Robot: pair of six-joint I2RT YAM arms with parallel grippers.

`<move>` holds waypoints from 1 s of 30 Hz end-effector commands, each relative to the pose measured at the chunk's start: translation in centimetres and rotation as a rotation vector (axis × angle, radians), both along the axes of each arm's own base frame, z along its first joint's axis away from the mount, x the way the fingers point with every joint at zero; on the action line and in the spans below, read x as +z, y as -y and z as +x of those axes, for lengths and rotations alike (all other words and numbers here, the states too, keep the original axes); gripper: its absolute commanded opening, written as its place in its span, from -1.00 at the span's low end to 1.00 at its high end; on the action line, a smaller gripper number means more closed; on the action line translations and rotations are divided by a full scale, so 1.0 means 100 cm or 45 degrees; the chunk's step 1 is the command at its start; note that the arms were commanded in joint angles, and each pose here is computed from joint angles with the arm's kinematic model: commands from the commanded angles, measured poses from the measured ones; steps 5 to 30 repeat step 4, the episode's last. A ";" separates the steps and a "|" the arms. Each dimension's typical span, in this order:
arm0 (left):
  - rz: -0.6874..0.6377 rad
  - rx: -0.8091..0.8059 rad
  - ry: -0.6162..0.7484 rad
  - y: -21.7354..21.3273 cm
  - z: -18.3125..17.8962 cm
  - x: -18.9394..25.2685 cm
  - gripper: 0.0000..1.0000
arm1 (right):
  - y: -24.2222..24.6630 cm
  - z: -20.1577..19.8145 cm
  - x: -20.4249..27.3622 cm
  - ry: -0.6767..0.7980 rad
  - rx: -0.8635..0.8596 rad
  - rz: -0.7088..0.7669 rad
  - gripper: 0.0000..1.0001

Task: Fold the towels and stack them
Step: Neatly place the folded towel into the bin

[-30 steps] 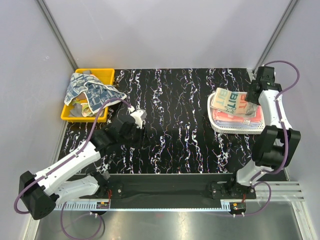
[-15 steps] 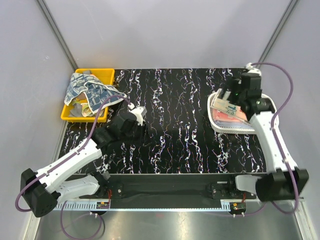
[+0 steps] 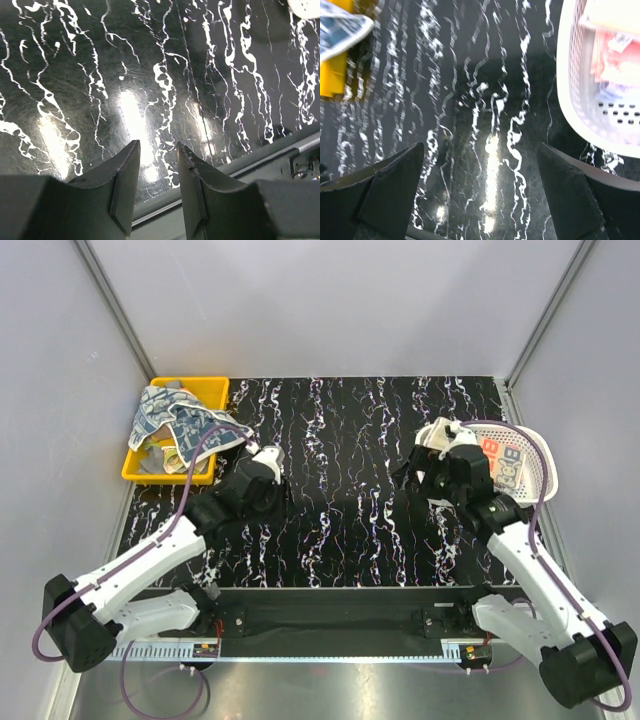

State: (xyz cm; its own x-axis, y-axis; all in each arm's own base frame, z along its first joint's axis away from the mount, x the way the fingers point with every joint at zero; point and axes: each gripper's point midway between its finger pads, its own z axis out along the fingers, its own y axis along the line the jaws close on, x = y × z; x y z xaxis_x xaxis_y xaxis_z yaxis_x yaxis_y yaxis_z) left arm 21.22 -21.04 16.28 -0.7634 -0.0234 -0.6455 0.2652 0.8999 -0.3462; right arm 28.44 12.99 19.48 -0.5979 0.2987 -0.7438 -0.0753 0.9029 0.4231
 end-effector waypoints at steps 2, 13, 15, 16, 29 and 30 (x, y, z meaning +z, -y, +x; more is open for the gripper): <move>-0.047 0.095 0.091 -0.003 0.014 0.019 -0.20 | 0.002 0.008 0.045 0.194 -0.019 0.035 0.99; -0.057 0.114 0.099 -0.006 0.013 0.020 -0.20 | 0.003 0.009 0.046 0.181 -0.028 0.026 1.00; -0.057 0.114 0.099 -0.006 0.013 0.020 -0.20 | 0.003 0.009 0.046 0.181 -0.028 0.026 1.00; -0.057 0.114 0.099 -0.006 0.013 0.020 -0.20 | 0.003 0.009 0.046 0.181 -0.028 0.026 1.00; -0.057 0.114 0.099 -0.006 0.013 0.020 -0.20 | 0.003 0.009 0.046 0.181 -0.028 0.026 1.00; -0.057 0.114 0.099 -0.006 0.013 0.020 -0.20 | 0.003 0.009 0.046 0.181 -0.028 0.026 1.00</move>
